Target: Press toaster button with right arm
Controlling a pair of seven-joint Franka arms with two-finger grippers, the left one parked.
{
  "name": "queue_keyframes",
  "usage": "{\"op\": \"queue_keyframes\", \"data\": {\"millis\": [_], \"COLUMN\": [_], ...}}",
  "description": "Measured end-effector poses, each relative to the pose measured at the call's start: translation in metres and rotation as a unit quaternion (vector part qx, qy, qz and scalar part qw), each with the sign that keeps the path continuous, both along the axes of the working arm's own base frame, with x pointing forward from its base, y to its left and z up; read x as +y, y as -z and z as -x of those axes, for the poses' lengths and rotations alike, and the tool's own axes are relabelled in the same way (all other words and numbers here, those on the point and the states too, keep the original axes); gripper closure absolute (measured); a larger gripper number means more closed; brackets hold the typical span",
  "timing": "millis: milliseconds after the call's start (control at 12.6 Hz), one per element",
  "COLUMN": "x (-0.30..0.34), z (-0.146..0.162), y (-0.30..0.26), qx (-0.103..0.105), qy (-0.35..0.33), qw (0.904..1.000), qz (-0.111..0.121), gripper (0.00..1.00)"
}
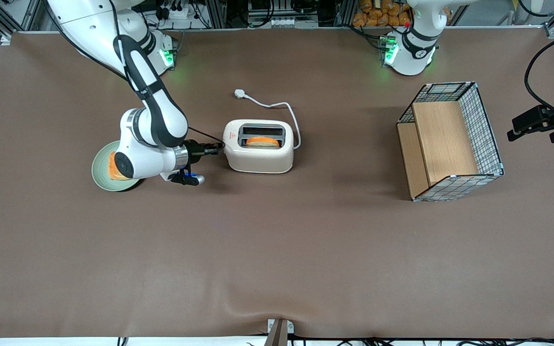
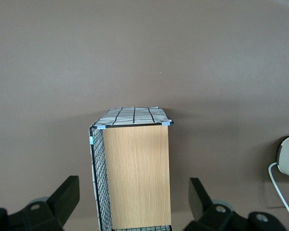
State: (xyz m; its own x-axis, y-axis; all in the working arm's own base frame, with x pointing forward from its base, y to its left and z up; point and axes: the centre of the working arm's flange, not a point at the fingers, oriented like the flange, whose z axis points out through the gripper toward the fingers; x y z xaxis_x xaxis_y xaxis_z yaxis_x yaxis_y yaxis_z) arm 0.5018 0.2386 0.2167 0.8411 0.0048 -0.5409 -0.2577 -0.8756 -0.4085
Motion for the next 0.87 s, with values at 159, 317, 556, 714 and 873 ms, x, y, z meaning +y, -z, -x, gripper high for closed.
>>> {"op": "queue_keyframes", "data": {"millis": [159, 317, 556, 714, 873], "x": [0.000, 0.001, 0.001, -0.002, -0.016], "z": [0.000, 0.000, -0.005, -0.013, -0.025], "y": [-0.001, -0.003, -0.013, -0.026, -0.040], "qx": [0.000, 0.000, 0.002, -0.007, -0.020], "qy": [0.000, -0.002, -0.006, -0.009, -0.013], "qw": [1.0000, 1.0000, 0.9999, 0.9999, 0.9997], "qz": [-0.001, -0.002, -0.009, -0.010, -0.003], "gripper": [0.99, 0.99, 0.96, 0.85, 0.61]}}
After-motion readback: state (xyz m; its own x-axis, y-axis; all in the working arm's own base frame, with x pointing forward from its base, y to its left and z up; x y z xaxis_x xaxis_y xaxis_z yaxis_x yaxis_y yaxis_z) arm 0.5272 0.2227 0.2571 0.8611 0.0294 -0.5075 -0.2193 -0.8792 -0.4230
